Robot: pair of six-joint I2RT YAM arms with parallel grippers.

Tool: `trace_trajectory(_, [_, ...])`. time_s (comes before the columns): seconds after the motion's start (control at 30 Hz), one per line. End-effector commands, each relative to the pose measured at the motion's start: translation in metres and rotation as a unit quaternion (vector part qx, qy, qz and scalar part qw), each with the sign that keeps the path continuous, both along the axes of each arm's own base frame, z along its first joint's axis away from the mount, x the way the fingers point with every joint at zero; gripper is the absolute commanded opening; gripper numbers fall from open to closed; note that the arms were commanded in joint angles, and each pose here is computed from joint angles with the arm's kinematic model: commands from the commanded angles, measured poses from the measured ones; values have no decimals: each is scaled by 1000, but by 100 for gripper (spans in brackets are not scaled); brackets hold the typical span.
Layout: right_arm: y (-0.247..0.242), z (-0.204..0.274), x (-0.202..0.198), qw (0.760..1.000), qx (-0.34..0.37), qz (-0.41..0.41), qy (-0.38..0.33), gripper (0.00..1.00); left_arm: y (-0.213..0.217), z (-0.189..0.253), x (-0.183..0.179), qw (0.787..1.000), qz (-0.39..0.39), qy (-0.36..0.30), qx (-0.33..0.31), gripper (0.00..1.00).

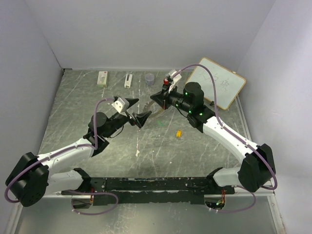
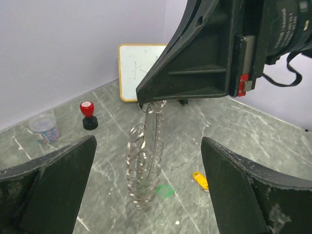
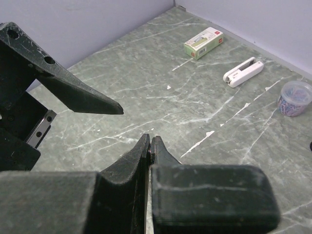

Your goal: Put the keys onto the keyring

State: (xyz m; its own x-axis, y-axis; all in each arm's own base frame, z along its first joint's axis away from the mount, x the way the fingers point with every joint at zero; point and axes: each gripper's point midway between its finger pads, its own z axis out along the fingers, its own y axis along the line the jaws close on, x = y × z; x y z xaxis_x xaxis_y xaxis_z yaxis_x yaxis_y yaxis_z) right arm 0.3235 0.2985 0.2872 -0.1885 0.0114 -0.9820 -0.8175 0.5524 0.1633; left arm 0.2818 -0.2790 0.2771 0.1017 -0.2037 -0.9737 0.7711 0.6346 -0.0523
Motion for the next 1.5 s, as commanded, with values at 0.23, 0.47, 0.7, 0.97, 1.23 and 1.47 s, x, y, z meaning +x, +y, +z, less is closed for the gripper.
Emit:
trace_trajectory(0.23, [9,32,-12,999,20,13,-28,0,-14,0,23,997,29,-51,49,100])
trace_trajectory(0.47, [7,37,-21,999,19,19,-35,0,-33,-18,35,996,8,-42,81,80])
trace_trajectory(0.7, [4,37,-23,999,10,14,-35,0,-31,-12,20,996,-13,-59,66,34])
trace_trajectory(0.97, [0,34,-25,1000,5,10,-28,0,-26,-1,7,996,-27,-72,52,7])
trace_trajectory(1.23, [-25,63,-31,997,31,-41,-64,38,-20,-1,6,996,-17,-74,50,7])
trace_trajectory(1.47, [-45,50,-21,993,9,-106,-52,46,-17,4,-1,996,-21,-80,47,7])
